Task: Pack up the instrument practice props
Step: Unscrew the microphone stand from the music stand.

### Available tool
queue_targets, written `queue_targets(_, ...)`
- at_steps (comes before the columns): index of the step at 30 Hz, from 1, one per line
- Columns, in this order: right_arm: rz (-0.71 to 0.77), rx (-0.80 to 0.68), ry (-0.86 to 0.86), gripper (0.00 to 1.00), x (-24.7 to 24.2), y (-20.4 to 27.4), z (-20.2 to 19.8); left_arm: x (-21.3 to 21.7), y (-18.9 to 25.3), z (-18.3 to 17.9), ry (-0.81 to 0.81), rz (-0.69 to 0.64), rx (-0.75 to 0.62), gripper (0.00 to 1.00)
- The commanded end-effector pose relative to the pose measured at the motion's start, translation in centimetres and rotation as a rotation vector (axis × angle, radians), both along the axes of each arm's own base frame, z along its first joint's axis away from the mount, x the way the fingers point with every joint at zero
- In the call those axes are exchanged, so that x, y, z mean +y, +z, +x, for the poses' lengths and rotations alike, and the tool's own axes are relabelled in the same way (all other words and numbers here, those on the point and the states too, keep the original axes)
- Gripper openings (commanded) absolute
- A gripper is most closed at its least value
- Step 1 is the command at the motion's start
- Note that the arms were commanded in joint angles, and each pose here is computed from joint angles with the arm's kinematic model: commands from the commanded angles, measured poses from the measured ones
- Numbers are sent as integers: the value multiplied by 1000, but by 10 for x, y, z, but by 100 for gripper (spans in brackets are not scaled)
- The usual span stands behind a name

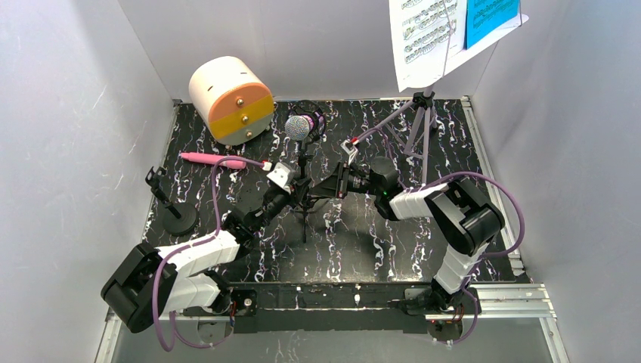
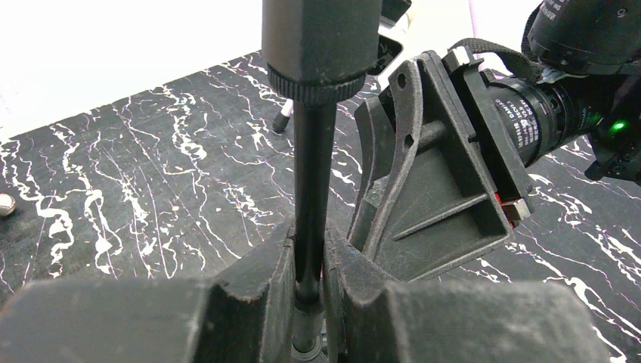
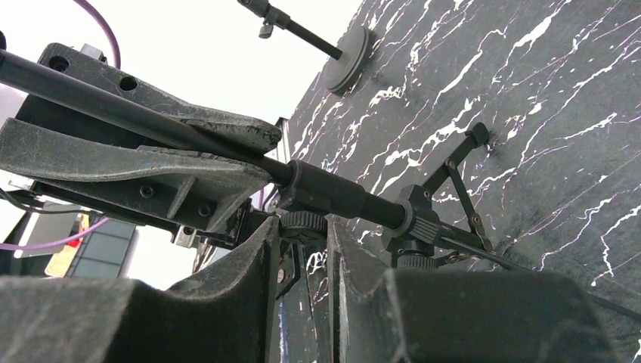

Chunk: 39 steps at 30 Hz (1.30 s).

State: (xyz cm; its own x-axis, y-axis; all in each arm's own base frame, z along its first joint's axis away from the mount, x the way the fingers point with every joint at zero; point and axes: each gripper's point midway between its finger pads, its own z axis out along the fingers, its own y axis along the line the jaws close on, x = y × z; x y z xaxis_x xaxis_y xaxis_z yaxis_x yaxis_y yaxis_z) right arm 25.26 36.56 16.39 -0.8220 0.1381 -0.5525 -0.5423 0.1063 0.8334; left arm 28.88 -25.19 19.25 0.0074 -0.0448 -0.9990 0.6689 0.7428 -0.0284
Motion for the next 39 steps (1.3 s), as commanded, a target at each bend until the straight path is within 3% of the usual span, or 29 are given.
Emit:
queue_targets(1, 13, -89, 11, 1, 6, 17, 11, -7, -6, -12, -52, -5, 27, 0)
queue_targets(6, -55, -184, 16, 1, 6, 16, 16, -7, -7, -12, -53, -5, 29, 0)
queue_targets(17, -300, -589, 31, 1, -1, -1, 32, -8, -6, -12, -57, -8, 29, 0)
queue_targets(39, -857, -2024, 69, 1, 4, -1, 16, -7, -4, -13, -57, -14, 28, 0)
